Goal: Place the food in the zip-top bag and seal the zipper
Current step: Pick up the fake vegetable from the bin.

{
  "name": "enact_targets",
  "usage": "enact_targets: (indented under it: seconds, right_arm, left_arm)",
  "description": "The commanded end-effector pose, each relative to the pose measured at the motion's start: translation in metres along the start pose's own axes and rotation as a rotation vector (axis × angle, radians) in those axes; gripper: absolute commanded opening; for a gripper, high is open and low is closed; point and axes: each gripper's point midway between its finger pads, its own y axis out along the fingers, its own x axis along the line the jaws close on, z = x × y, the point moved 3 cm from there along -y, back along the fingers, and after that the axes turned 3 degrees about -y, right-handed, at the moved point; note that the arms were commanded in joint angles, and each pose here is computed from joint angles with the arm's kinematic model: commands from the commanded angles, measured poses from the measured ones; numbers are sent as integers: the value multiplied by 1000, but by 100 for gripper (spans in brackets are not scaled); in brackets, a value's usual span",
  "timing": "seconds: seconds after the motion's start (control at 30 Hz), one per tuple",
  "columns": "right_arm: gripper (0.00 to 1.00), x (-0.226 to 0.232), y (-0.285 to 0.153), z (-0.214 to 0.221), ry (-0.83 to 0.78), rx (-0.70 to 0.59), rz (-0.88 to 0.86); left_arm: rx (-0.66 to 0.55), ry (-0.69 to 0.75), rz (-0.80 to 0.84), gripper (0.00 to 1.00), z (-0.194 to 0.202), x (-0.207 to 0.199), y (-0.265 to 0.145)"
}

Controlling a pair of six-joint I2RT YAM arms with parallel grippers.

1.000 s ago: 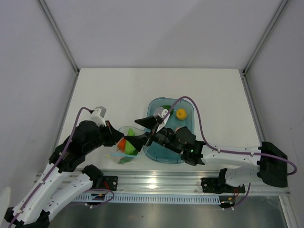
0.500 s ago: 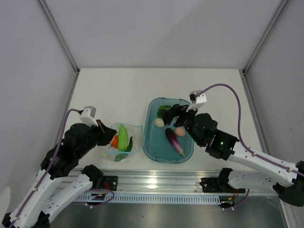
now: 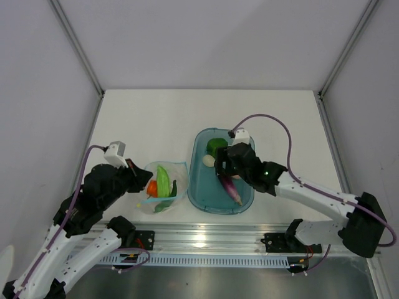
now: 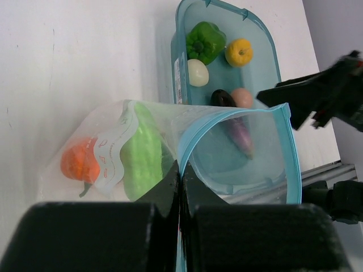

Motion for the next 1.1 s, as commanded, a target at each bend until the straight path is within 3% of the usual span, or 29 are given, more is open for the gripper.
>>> enact_targets:
  seconds: [0.0, 0.53, 1.07]
  right_arm:
    - [80, 7, 18, 16, -26, 120, 4]
    - [79, 9, 81, 57, -172, 306, 111]
    - [73, -12, 92, 84, -238, 367, 214]
  left_arm:
    - [-21, -12, 30, 1, -4, -6, 3]
    - [-19, -2, 20, 1, -4, -4, 4]
    - [-13, 8, 15, 1, -5, -5, 8]
